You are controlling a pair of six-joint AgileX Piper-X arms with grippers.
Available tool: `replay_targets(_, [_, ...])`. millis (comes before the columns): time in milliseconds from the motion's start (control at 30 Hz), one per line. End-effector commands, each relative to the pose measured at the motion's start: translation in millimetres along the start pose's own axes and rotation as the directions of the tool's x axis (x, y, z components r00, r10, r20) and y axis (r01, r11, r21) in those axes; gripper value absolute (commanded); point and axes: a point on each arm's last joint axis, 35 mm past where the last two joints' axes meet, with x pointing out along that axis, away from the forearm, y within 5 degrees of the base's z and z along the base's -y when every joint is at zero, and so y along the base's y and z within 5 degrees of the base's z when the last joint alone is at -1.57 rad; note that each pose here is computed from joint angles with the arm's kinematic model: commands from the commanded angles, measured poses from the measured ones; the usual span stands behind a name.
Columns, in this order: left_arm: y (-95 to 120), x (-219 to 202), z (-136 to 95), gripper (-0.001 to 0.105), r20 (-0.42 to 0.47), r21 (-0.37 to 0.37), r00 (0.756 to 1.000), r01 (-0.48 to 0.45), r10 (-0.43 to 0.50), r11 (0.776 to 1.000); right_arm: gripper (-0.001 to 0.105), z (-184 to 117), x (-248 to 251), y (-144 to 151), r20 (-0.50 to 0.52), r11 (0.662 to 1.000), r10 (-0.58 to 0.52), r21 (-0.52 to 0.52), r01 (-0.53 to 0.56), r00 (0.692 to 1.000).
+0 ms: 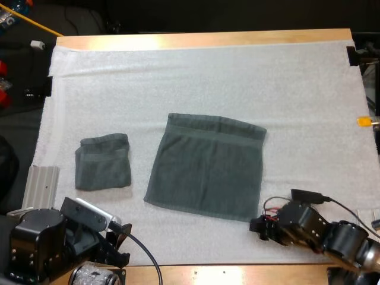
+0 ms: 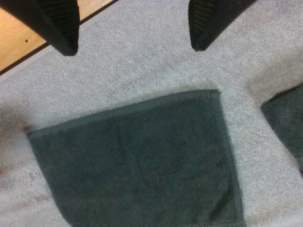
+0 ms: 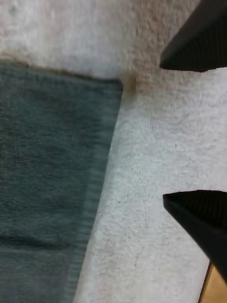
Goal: Pick towel from pile, fold and stack
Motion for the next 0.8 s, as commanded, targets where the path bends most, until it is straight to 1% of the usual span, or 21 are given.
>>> replay_targets(0, [0,-2,-3,0.05,-0.005,-0.004,1.0,-0.008,0.008,1.0,0.054,2,4,-2,-0.005,0.999,0.031,0.011,-0.031,1.0])
replay_targets(133, [0,-2,-3,0.05,-0.005,-0.004,1.0,-0.008,0.008,1.0,0.054,5,22,-9,-0.039,0.998,0.044,0.054,-0.042,0.998])
replay_targets(267, [0,-2,-3,0.05,-0.005,-0.004,1.0,-0.008,0.008,1.0,0.054,8,40,-7,-0.067,0.996,0.073,0.064,-0.068,0.995])
replay_targets(400, [0,-2,-3,0.05,-0.005,-0.004,1.0,-0.009,0.009,1.0,0.054,8,57,-9,-0.089,0.995,0.046,0.095,-0.037,0.995])
replay_targets(433, [0,-2,-3,0.05,-0.007,-0.004,1.0,-0.008,0.008,1.0,0.054,8,62,-9,-0.091,0.993,0.035,0.117,-0.024,0.995])
replay_targets(533, [0,-2,-3,0.05,-0.008,-0.004,1.0,0.001,-0.001,1.0,0.054,9,71,-12,-0.076,0.987,-0.006,0.16,0.018,0.997])
replay_targets(767, [0,-2,-3,0.05,-0.008,-0.004,1.0,0.001,-0.001,1.0,0.054,10,76,-14,-0.041,0.973,-0.055,0.222,0.063,0.998])
